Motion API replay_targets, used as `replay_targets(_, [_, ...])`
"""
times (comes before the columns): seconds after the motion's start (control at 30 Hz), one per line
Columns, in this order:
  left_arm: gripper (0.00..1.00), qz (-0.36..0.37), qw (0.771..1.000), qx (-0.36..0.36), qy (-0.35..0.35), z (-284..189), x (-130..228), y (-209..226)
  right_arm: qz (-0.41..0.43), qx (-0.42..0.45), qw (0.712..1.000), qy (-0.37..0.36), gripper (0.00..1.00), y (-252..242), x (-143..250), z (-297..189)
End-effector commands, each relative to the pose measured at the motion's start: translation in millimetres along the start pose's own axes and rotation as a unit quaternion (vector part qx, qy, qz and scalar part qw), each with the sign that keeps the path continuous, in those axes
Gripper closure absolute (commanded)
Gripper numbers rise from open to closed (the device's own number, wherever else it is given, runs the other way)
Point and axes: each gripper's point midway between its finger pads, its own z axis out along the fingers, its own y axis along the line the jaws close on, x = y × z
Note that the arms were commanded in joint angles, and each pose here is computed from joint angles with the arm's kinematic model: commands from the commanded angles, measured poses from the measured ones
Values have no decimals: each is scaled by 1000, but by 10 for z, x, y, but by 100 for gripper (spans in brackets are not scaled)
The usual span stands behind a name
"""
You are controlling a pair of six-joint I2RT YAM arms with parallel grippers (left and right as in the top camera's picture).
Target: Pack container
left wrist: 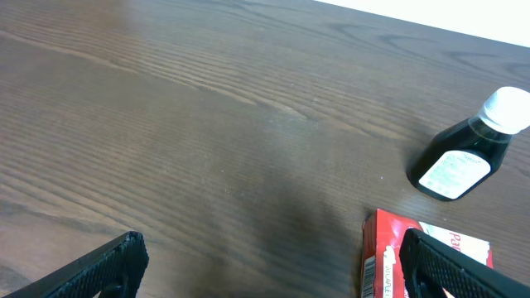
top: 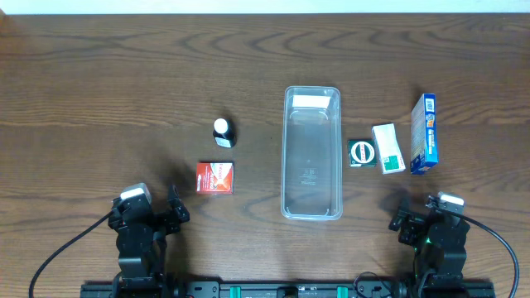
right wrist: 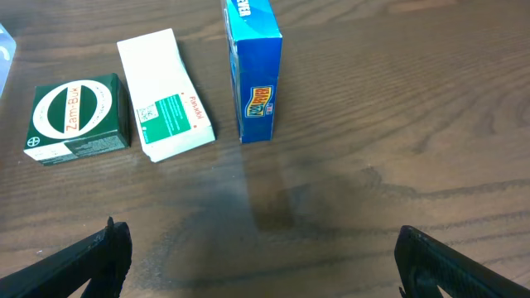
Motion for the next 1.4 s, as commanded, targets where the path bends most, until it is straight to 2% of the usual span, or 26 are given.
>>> replay_targets(0.0, [2, 9, 1000, -7, 5, 30, 61, 31, -6, 7, 1000, 2, 1, -26, 26, 15])
replay_targets(0.93, [2, 9, 1000, -7, 5, 30, 61, 31, -3, 4, 1000, -3, 1, -16, 4, 15])
replay_targets(1.17, [2, 9, 1000, -7, 5, 30, 61, 31, 102, -128, 983, -84, 1, 423, -479, -84])
replay_targets(1.37, [2, 9, 1000, -7, 5, 30, 61, 31, 105, -186, 964, -157, 1, 570, -1059, -441])
